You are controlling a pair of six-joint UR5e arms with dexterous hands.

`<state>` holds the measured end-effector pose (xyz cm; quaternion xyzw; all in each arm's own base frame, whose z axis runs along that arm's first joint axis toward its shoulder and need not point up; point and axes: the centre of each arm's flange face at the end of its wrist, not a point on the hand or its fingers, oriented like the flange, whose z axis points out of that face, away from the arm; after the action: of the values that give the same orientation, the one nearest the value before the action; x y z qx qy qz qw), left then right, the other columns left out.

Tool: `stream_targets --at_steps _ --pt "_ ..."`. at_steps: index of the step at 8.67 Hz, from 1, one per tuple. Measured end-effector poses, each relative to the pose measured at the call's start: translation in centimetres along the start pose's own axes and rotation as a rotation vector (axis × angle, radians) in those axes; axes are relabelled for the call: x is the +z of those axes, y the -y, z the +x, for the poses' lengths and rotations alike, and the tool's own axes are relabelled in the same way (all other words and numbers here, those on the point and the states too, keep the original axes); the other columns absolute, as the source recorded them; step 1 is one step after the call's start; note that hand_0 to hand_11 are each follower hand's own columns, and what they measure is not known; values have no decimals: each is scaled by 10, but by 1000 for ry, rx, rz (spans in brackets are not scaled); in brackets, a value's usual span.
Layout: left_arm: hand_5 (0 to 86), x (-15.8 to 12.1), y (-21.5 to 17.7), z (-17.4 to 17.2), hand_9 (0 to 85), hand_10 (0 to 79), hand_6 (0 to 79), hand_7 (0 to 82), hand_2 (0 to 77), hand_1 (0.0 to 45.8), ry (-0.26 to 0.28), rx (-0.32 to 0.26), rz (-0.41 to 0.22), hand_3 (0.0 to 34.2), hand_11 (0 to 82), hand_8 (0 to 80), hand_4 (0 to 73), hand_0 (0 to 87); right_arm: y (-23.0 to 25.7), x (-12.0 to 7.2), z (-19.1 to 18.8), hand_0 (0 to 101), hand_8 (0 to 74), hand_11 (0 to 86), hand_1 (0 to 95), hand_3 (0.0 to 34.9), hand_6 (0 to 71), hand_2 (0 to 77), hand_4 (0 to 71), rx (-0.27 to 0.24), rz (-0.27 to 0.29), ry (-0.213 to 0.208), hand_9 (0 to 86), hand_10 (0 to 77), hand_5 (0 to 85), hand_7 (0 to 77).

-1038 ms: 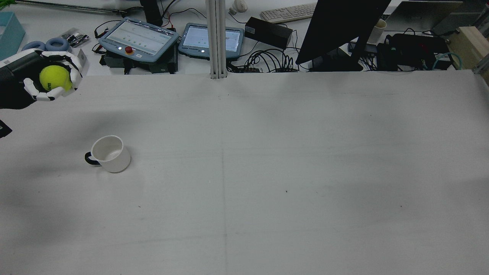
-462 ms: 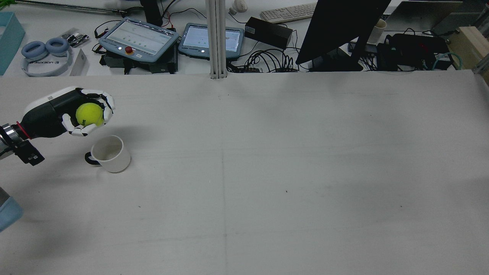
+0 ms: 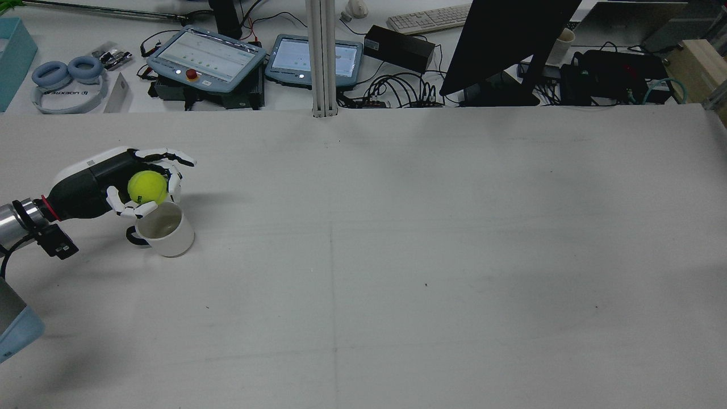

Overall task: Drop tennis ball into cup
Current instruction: 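Open the left hand fingers to drop the ball into the mug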

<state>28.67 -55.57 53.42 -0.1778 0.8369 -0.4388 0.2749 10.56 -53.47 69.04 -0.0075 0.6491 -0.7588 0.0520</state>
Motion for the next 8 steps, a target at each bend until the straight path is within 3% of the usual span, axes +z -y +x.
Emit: stream_targets --at_steps 1,2,3,4,5,6,7,8 --pt "229 0 3 -7 595 311 513 365 578 87 9 0 2 0 475 480 235 800 0 0 0 0 0 5 5 0 0 5 0 0 0 0 0 0 0 5" --pt "229 0 7 -13 595 311 513 365 578 87 7 -1 10 0 475 480 235 800 0 0 0 0 0 5 5 0 0 5 0 0 0 0 0 0 0 5" --pt "224 -2 12 -17 578 284 540 316 584 82 -1 -2 19 0 436 256 213 756 0 0 0 0 0 5 5 0 0 5 0 0 0 0 0 0 0 0" --pt "180 -3 15 -20 578 284 464 316 578 87 -6 -4 26 0 436 256 196 675 0 0 0 0 0 5 5 0 0 5 0 0 0 0 0 0 0 0" --pt "175 -4 17 -21 284 267 360 333 567 93 -8 -8 30 0 431 224 202 644 0 0 0 0 0 5 5 0 0 5 0 0 0 0 0 0 0 5" --pt "185 -4 19 -21 196 267 409 311 562 98 -10 -13 31 0 431 224 202 643 0 0 0 0 0 5 5 0 0 5 0 0 0 0 0 0 0 5" --pt "185 -5 19 -21 251 267 409 311 562 98 -9 -17 32 0 415 224 202 623 0 0 0 0 0 5 5 0 0 5 0 0 0 0 0 0 0 0" --pt "185 -5 19 -22 251 267 420 311 573 98 -8 -21 32 0 415 224 196 602 0 0 0 0 0 5 5 0 0 5 0 0 0 0 0 0 0 5"
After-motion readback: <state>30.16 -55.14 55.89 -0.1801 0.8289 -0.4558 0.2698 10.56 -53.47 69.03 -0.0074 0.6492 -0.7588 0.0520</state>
